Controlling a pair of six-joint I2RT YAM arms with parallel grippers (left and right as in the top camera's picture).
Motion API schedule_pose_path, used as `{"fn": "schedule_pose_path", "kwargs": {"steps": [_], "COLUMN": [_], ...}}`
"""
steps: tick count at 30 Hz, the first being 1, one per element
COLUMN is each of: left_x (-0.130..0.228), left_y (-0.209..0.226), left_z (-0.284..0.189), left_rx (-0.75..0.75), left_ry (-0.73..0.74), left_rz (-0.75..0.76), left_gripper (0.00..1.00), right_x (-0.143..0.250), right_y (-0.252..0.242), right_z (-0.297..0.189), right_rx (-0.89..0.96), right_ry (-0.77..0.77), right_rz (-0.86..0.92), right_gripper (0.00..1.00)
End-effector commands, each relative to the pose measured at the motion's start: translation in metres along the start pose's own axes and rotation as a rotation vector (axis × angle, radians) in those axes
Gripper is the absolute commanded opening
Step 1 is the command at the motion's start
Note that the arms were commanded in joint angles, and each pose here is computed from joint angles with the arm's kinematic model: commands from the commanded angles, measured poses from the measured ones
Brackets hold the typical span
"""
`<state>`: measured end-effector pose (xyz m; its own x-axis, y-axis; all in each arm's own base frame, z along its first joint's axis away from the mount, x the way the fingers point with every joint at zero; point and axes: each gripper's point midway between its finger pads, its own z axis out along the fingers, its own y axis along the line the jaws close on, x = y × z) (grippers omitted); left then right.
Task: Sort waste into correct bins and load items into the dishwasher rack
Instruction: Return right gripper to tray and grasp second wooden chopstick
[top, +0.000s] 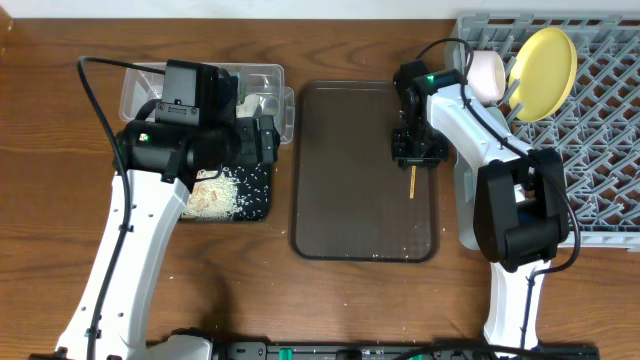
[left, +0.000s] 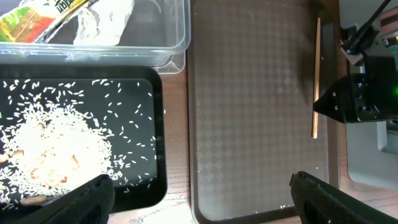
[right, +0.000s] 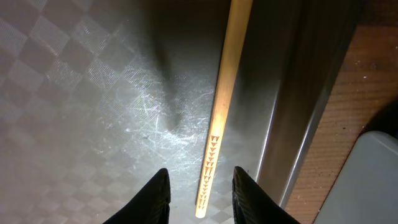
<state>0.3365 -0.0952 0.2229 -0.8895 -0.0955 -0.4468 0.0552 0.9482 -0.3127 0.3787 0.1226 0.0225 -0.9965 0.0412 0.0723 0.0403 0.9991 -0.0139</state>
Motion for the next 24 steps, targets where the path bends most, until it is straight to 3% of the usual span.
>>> {"fn": "schedule_pose_path", "kwargs": {"steps": [1,11,18,24], "left_x": [-0.002,-0.002,-0.002,-0.002], "left_y": [0.003,0.003,0.003,0.003], "left_z": [0.000,0.000,0.000,0.000], "left_rx": [-0.014,-0.014,-0.014,-0.014], "left_ry": [-0.003,-0.003,-0.003,-0.003], "left_rz": [0.007,0.007,0.007,0.007], "left_gripper": [0.93,0.93,0.93,0.93], "right_x": [0.003,0.014,0.015,0.013], "right_y": [-0.004,-0.010,-0.010,-0.008], "right_z": [0.009,0.026,0.034,0.033], "right_rx": [0.037,0.061,0.054,0.044], "right_ry": [0.013,0.038,0.035,0.025], "right_rz": [0.027,0.040,0.040,0.040], "right_gripper": [0.29,0.22,0.01,0.01]}}
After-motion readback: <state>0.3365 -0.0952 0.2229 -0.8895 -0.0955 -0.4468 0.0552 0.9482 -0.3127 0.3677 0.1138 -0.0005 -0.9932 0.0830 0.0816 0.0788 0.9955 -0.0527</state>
